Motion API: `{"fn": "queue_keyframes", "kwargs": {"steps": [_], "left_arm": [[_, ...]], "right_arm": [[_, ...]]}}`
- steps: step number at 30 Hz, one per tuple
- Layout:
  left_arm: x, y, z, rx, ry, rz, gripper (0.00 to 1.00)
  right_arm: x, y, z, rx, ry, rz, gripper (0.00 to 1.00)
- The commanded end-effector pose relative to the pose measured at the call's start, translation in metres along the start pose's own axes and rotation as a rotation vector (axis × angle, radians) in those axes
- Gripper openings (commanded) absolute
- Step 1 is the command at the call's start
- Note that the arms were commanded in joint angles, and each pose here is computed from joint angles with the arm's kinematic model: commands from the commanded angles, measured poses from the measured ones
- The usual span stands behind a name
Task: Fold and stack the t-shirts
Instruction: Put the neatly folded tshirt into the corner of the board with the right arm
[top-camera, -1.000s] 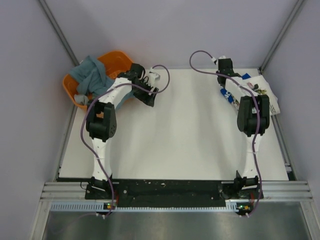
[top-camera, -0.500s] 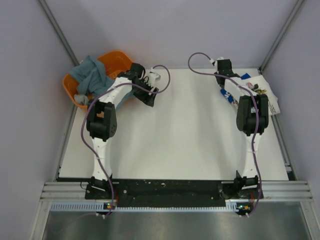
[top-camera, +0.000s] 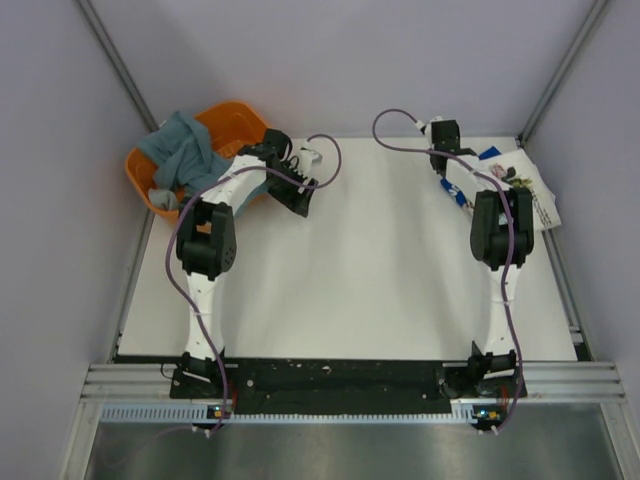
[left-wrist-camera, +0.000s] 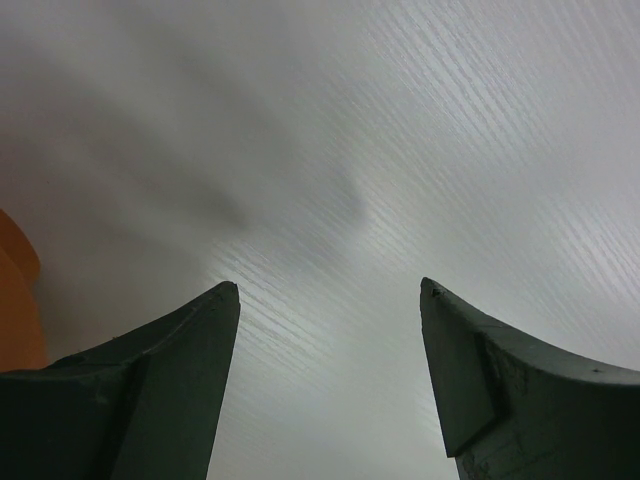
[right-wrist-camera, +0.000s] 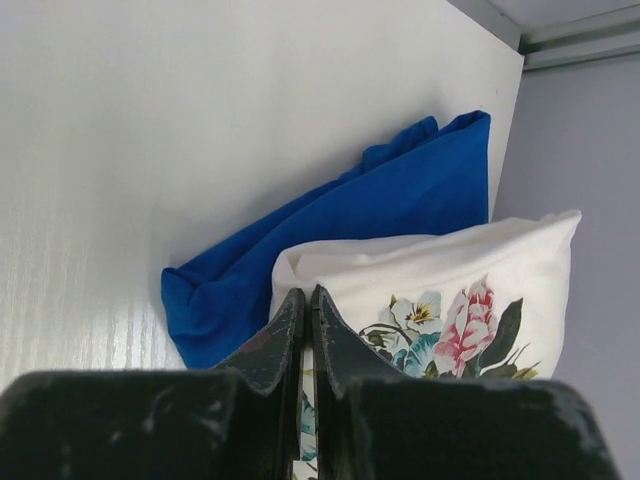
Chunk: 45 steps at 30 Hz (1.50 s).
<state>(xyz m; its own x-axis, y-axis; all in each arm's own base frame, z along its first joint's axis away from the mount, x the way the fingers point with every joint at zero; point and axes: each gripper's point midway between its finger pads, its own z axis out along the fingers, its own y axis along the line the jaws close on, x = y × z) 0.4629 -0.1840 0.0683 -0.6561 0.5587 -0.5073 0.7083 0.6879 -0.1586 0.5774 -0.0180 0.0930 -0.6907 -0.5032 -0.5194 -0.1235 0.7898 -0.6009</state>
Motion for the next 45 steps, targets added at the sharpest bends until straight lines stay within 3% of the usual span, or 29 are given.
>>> {"fn": "queue_keyframes", "kwargs": {"steps": [1, 4, 10, 17, 24, 29, 32, 35, 37, 40, 41, 42, 45], "left_arm": [[-0.015, 0.001, -0.006, 0.009, -0.038, 0.032, 0.77], [-0.015, 0.0, -0.006, 0.011, -0.036, 0.031, 0.77], [-0.014, 0.001, -0.005, 0.009, -0.033, 0.036, 0.77], [-0.013, 0.002, -0.002, 0.014, -0.027, 0.033, 0.77], [-0.012, 0.003, 0.001, 0.014, -0.021, 0.03, 0.77], [-0.009, 0.003, 0.002, 0.014, -0.01, 0.032, 0.77], [-0.008, 0.003, 0.001, 0.013, -0.008, 0.033, 0.77], [-0.011, 0.002, -0.003, 0.011, -0.017, 0.035, 0.77], [-0.013, -0.001, -0.009, 0.013, -0.024, 0.038, 0.77], [-0.017, -0.004, -0.019, 0.011, -0.041, 0.049, 0.77], [-0.017, -0.005, -0.022, 0.005, -0.045, 0.053, 0.77], [-0.017, -0.006, -0.025, 0.004, -0.048, 0.056, 0.77], [-0.014, -0.012, -0.036, -0.002, -0.053, 0.06, 0.77]], "right_arm": [[-0.047, -0.001, -0.034, -0.045, -0.157, 0.011, 0.0], [-0.062, -0.002, -0.058, -0.055, -0.255, 0.0, 0.0], [-0.063, -0.002, -0.076, -0.072, -0.319, -0.064, 0.0], [-0.047, 0.047, -0.083, -0.214, -0.353, -0.228, 0.0], [-0.013, 0.12, -0.075, -0.516, -0.254, -0.282, 0.0], [-0.001, 0.13, -0.061, -0.529, -0.191, -0.288, 0.0], [-0.004, 0.128, -0.065, -0.526, -0.196, -0.267, 0.15], [-0.021, 0.121, -0.08, -0.538, -0.242, -0.214, 0.4], [-0.032, 0.113, -0.093, -0.54, -0.276, -0.187, 0.51], [-0.051, 0.1, -0.119, -0.525, -0.335, -0.154, 0.85], [-0.057, 0.095, -0.128, -0.52, -0.355, -0.141, 0.93], [-0.061, 0.092, -0.137, -0.518, -0.37, -0.127, 0.99], [-0.073, 0.079, -0.17, -0.517, -0.445, -0.062, 0.99]]}}
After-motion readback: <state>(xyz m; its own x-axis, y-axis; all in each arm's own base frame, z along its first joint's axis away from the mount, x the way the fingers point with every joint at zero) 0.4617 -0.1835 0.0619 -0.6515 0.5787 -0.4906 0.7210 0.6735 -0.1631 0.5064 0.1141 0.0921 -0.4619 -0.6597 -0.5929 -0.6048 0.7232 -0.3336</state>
